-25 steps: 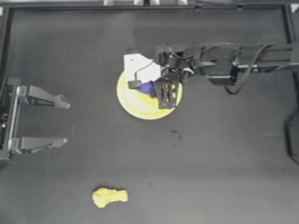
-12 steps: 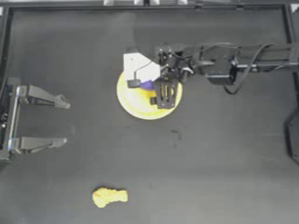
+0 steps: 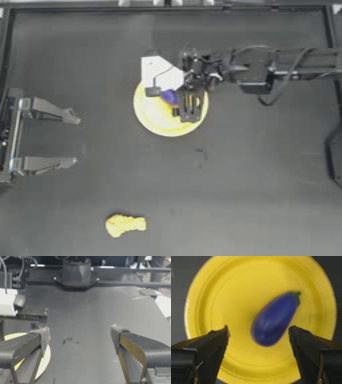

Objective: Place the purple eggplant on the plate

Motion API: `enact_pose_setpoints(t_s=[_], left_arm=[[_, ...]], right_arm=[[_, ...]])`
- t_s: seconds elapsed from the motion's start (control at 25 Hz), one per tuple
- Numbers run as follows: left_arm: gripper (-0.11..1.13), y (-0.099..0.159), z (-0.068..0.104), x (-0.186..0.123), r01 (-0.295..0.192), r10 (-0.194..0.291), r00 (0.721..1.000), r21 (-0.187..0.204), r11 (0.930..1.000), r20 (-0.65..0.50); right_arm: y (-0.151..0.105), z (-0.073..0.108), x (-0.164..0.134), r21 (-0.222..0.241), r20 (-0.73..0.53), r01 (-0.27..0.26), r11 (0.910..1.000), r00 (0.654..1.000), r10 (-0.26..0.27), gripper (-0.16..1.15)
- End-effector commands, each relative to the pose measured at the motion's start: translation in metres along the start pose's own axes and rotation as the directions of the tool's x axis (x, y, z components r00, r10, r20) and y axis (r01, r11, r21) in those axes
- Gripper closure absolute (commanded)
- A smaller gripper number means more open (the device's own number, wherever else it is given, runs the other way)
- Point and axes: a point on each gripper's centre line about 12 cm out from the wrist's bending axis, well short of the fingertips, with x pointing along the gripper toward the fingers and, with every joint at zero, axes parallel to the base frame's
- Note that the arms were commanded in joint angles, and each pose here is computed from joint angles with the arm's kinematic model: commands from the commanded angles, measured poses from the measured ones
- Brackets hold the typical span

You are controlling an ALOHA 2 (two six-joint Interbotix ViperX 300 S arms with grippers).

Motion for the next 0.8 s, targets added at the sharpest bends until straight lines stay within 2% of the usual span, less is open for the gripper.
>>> enact_pose_setpoints(t_s=[0.04,0.28,0.48,0.68,0.8], left_arm=[[0.01,0.002,0.006,0.004,-0.008,0.008,1.0,-0.004,1.0,0.011],[0.01,0.002,0.006,0.004,-0.009,0.009,1.0,-0.001,1.0,0.011],[0.01,0.002,0.006,0.004,-0.011,0.011,1.0,-0.001,0.9999,0.011],[0.01,0.002,0.005,0.003,-0.01,0.01,1.0,0.002,0.9999,0.01],[0.01,0.002,0.005,0.003,-0.009,0.009,1.0,0.002,1.0,0.009]], right_arm=[[-0.003,0.018,-0.047,0.009,0.111,0.028,0.9996,0.993,-0.029,-0.01],[0.012,0.021,-0.081,-0.014,0.176,0.031,0.9994,0.984,-0.028,0.01],[0.035,0.021,-0.107,-0.02,0.253,0.011,0.9997,0.967,-0.006,0.01],[0.062,0.01,-0.125,-0.023,0.332,-0.02,0.9995,0.943,0.027,0.01],[0.075,0.003,-0.134,-0.008,0.381,-0.038,0.9992,0.924,0.038,0.01]])
